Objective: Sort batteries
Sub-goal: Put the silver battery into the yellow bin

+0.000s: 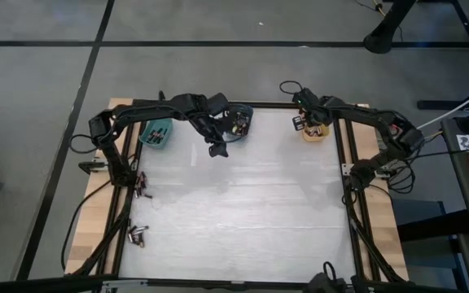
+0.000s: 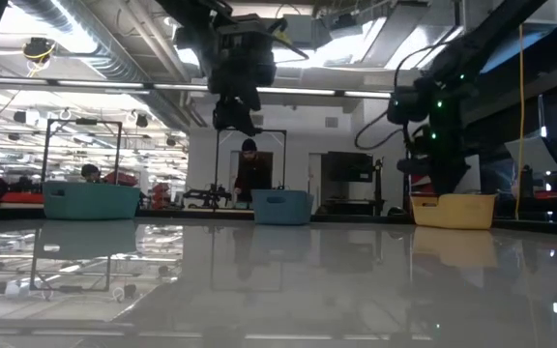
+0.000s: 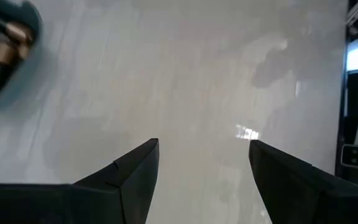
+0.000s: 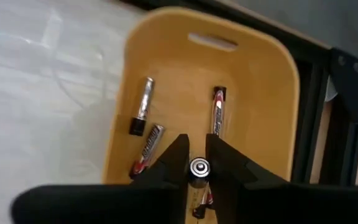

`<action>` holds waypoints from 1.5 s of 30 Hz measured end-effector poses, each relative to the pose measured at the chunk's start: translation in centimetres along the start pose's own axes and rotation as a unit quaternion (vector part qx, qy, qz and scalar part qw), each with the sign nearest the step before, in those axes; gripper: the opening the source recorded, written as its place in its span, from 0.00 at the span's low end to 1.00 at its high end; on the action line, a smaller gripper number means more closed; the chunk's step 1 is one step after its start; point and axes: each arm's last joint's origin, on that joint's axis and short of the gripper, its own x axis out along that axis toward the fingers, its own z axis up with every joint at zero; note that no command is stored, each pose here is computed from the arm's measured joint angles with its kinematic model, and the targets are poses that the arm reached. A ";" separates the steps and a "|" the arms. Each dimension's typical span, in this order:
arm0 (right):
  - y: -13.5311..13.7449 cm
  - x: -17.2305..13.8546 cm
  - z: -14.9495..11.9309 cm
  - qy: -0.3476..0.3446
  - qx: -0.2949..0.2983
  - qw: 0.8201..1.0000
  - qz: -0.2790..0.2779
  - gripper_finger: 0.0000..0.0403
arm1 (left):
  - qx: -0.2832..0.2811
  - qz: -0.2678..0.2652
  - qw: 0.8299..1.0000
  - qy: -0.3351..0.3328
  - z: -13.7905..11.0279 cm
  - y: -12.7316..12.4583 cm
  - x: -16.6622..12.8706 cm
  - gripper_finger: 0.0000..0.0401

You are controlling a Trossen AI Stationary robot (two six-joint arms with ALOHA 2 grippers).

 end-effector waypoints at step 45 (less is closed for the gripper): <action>5.0 -13.3 1.4 -0.255 -0.150 0.825 0.482 0.43 | -0.072 0.192 0.951 0.230 -23.7 -5.6 0.4 0.60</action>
